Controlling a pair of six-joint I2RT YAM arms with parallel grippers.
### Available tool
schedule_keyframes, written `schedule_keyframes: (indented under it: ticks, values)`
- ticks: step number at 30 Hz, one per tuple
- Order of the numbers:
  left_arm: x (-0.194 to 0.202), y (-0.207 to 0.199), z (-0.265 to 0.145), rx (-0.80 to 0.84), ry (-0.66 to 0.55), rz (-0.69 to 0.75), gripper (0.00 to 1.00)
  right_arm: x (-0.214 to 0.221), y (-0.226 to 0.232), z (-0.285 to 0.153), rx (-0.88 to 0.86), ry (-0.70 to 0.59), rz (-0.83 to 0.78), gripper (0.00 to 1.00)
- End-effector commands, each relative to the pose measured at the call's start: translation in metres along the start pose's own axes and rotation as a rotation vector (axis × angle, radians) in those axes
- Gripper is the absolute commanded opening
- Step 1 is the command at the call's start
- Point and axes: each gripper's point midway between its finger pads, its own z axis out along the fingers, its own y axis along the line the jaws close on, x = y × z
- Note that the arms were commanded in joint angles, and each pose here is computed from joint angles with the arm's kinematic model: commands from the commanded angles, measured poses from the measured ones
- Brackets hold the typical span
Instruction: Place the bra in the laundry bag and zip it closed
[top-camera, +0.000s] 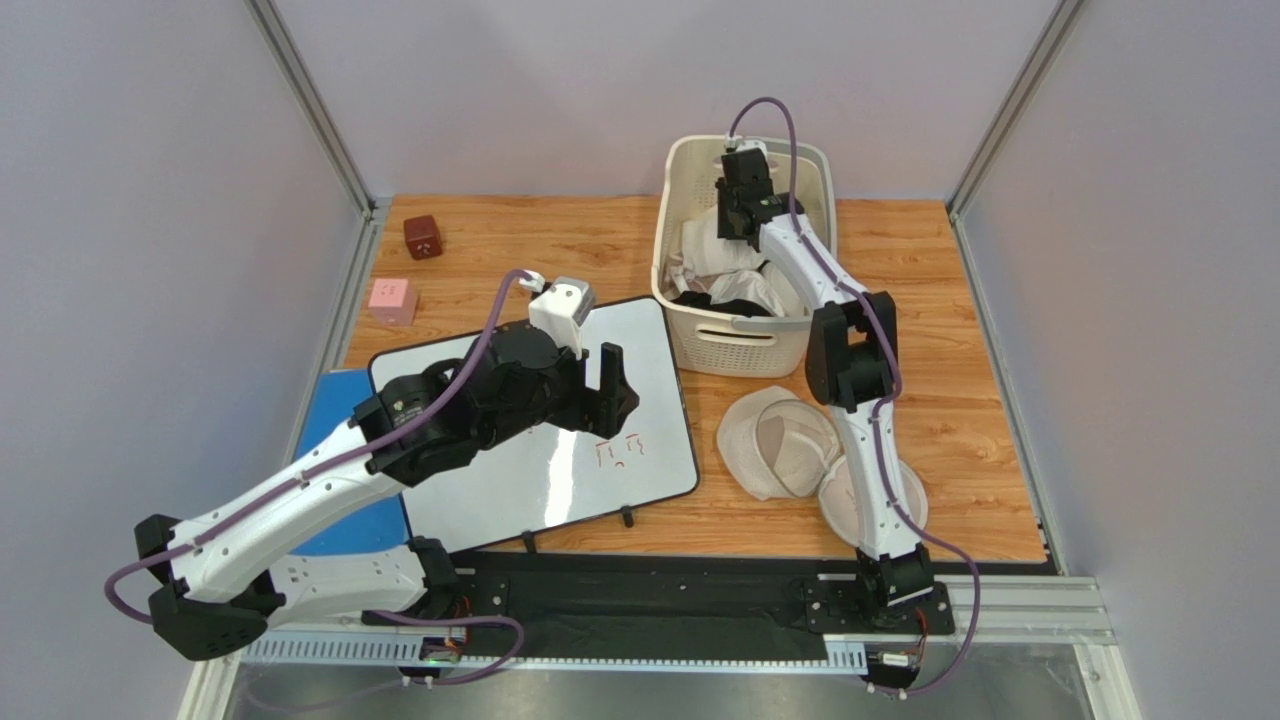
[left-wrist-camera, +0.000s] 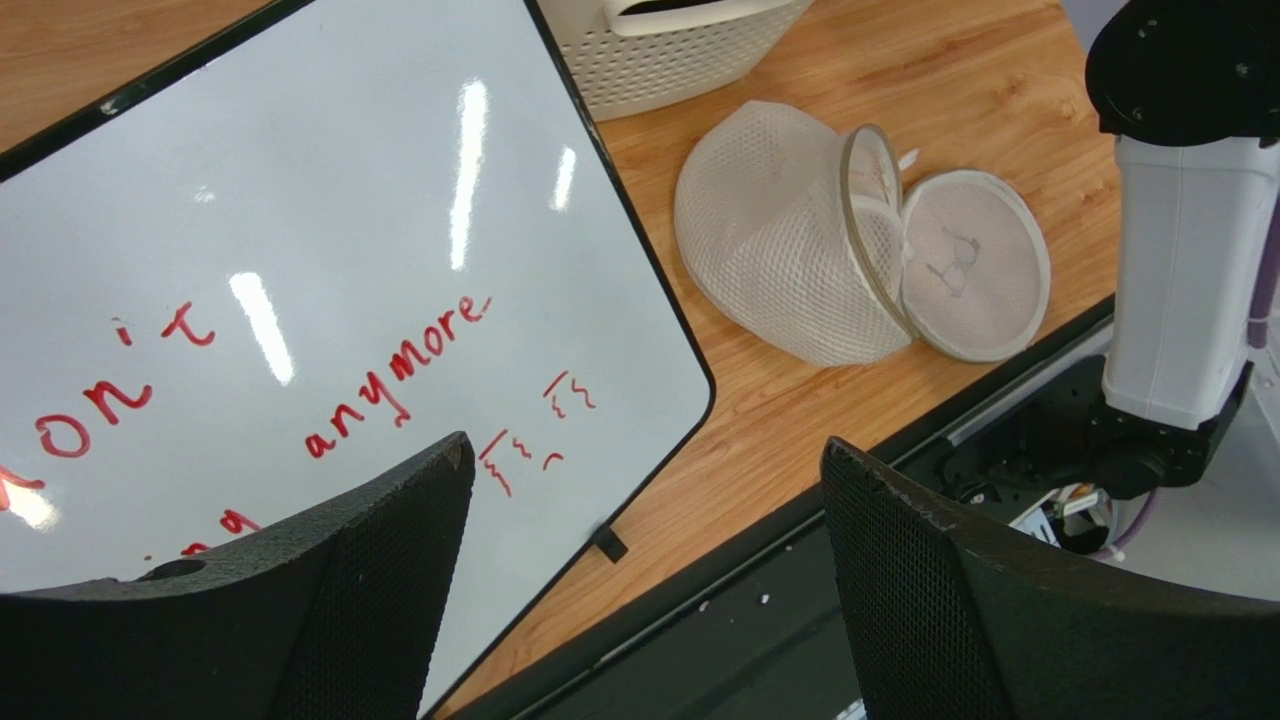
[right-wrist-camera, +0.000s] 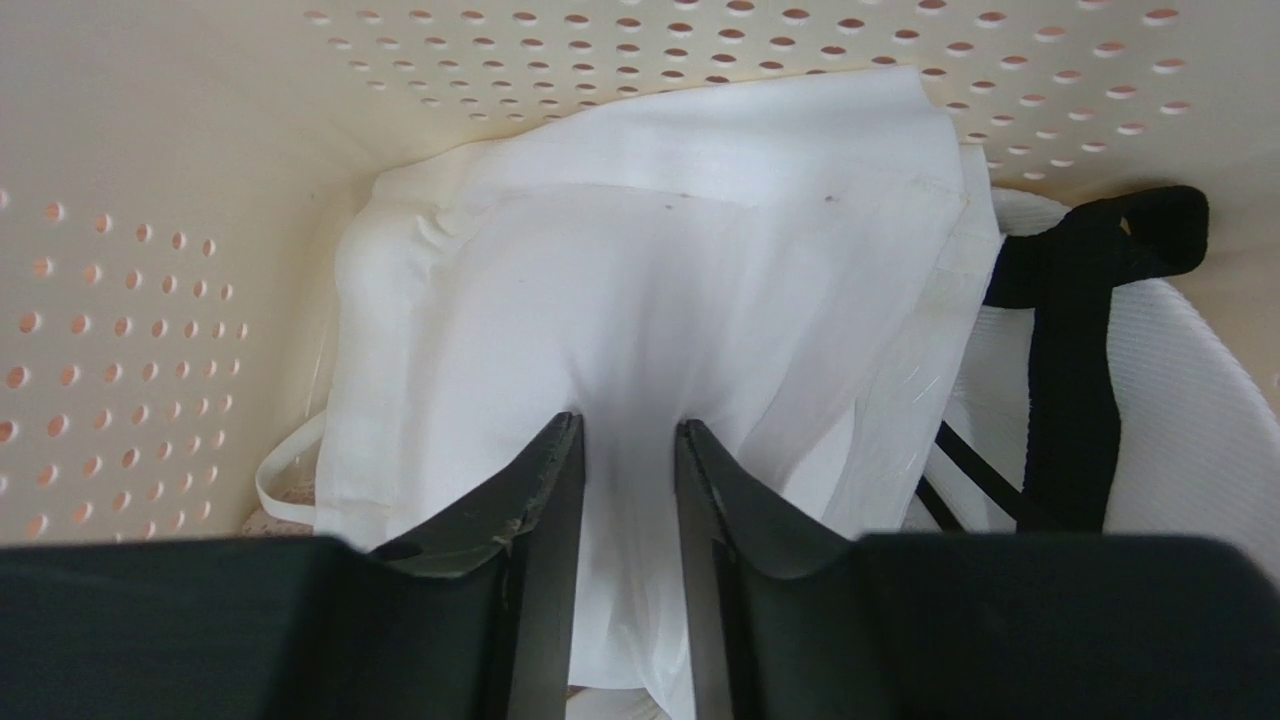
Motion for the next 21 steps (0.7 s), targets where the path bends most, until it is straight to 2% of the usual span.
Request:
schedule_keyframes:
  ticks: [1,2,5,13,21]
  values:
    - [-0.018,-0.014,-0.006,0.058,-0.052,-0.051,0.90,-0.021,0.009,-0.007,-0.046,-0.052,0.005,0.22]
    - [-0.018,-0.015,-0.006,0.063,-0.051,-0.058,0.90,-0.028,0.010,-0.011,-0.051,-0.066,0.011,0.14]
    - [-0.018,-0.018,-0.006,0.075,-0.050,-0.067,0.89,-0.052,0.011,-0.031,-0.064,-0.114,0.034,0.00]
    - [-0.015,-0.021,-0.009,0.102,-0.048,-0.094,0.89,-0.103,0.006,-0.091,-0.082,-0.214,0.070,0.00]
    - [-0.014,-0.024,-0.009,0.119,-0.050,-0.094,0.89,-0.159,-0.006,-0.181,-0.108,-0.347,0.128,0.00]
